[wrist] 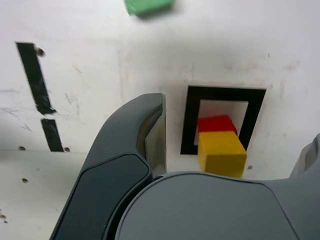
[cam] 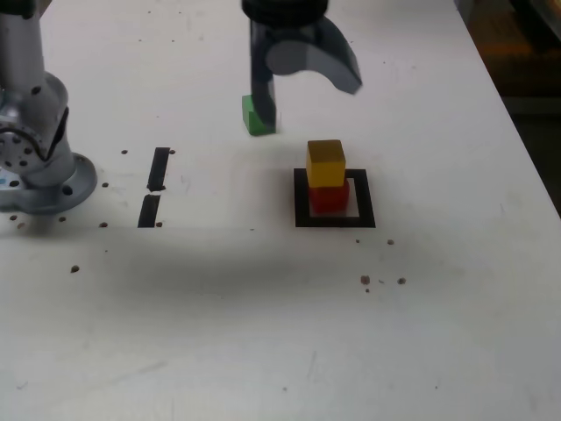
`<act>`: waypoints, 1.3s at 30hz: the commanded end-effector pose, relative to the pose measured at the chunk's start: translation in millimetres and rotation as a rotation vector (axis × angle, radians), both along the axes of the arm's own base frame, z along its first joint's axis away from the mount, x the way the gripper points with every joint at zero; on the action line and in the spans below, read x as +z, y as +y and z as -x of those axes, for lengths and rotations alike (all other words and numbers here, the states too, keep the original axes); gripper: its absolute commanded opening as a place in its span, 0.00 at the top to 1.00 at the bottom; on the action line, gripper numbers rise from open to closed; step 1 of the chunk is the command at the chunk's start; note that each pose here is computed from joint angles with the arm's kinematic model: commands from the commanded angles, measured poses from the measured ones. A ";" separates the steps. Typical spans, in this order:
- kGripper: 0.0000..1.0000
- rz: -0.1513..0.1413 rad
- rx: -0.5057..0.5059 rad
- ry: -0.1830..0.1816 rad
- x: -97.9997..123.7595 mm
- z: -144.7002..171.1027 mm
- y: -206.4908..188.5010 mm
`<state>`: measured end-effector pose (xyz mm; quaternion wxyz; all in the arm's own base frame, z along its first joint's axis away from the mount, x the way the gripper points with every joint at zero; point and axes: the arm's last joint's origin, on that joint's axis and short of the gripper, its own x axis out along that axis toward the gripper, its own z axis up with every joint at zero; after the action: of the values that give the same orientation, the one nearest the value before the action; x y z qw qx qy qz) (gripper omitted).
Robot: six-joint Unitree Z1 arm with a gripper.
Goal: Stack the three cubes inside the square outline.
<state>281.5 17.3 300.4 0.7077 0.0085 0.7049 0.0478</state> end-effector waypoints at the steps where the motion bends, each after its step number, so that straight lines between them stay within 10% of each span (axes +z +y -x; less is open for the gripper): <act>1: 0.00 -0.015 0.018 -0.017 1.7 9.2 5.2; 17: 0.03 -0.050 0.082 0.066 -27.2 34.2 54.1; 39: 0.09 0.014 0.096 0.180 -75.3 11.8 100.4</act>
<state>268.3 116.3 226.2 0.6384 -0.0248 0.7655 0.0765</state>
